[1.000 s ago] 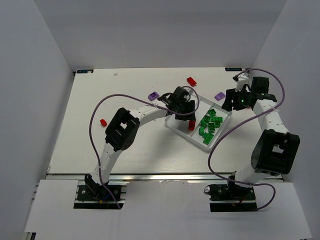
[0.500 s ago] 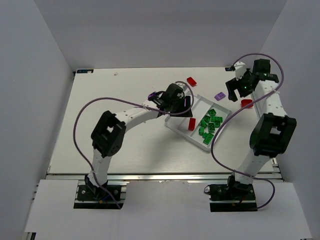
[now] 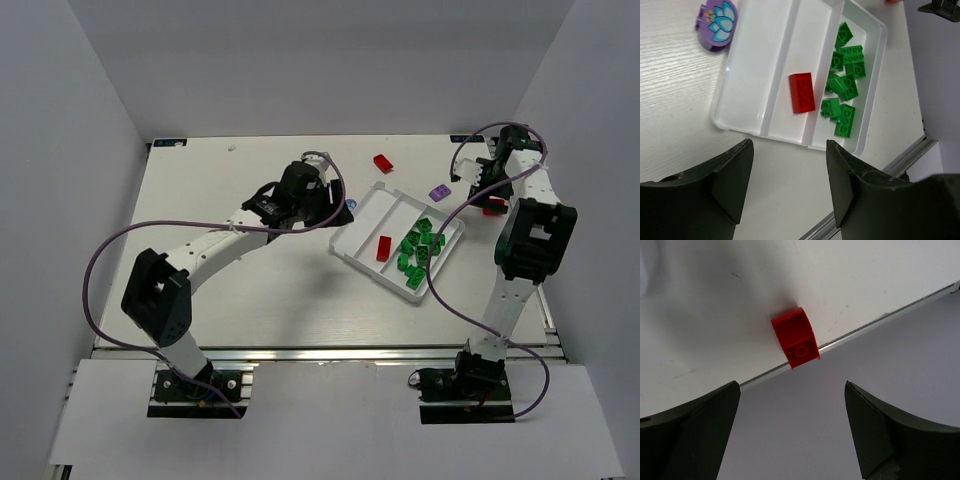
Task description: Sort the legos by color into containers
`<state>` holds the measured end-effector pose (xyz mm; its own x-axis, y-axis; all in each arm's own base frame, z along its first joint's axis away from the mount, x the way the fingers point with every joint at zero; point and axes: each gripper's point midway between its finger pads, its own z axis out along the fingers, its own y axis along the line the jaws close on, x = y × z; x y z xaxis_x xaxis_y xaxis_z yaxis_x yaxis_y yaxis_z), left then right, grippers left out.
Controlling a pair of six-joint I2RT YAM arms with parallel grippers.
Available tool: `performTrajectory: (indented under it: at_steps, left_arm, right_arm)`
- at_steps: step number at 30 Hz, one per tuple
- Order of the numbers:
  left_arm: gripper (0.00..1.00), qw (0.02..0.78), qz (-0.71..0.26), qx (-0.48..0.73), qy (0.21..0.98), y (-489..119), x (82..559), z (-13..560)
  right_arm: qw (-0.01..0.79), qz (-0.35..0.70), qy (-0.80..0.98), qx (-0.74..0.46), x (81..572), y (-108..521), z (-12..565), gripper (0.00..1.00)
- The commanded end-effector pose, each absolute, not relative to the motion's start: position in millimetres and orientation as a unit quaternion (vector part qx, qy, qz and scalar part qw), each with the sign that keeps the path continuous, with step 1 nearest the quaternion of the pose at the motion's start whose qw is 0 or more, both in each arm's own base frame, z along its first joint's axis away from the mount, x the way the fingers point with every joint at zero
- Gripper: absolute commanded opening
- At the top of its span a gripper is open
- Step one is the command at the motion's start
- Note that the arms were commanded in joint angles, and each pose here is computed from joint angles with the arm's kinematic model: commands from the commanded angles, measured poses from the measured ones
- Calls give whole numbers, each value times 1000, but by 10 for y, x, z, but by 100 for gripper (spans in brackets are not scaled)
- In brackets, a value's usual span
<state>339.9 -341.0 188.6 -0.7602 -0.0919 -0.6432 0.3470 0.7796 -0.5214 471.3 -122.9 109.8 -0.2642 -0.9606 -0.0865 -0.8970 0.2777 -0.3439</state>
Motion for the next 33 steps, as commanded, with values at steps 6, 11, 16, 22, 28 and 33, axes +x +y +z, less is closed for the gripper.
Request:
performTrajectory:
  at_steps: [6,11,16,22,28,33]
  left_arm:
    - [70,335,-322,35,885,-3227,3307,1863]
    - [70,330,-322,26,887,-3175,3242,1796]
    - [70,336,-314,23,888,-3129,3237,1826]
    - [70,348,-298,12,889,-2997,3236,1875]
    - [70,364,-283,-12,887,-2771,3195,1890]
    - [73,387,-237,-45,890,-2456,3189,1958]
  right_arm:
    - [72,-157,709,-684,4954,-1602,915,89]
    - [71,-154,697,-697,4982,-1600,774,89]
    - [70,-150,695,-700,5073,-1614,625,89]
    - [63,-128,693,-707,5028,-1584,512,83]
    - [63,-106,697,-706,4945,-1520,483,66]
    - [96,-107,709,-690,4974,-1445,664,18]
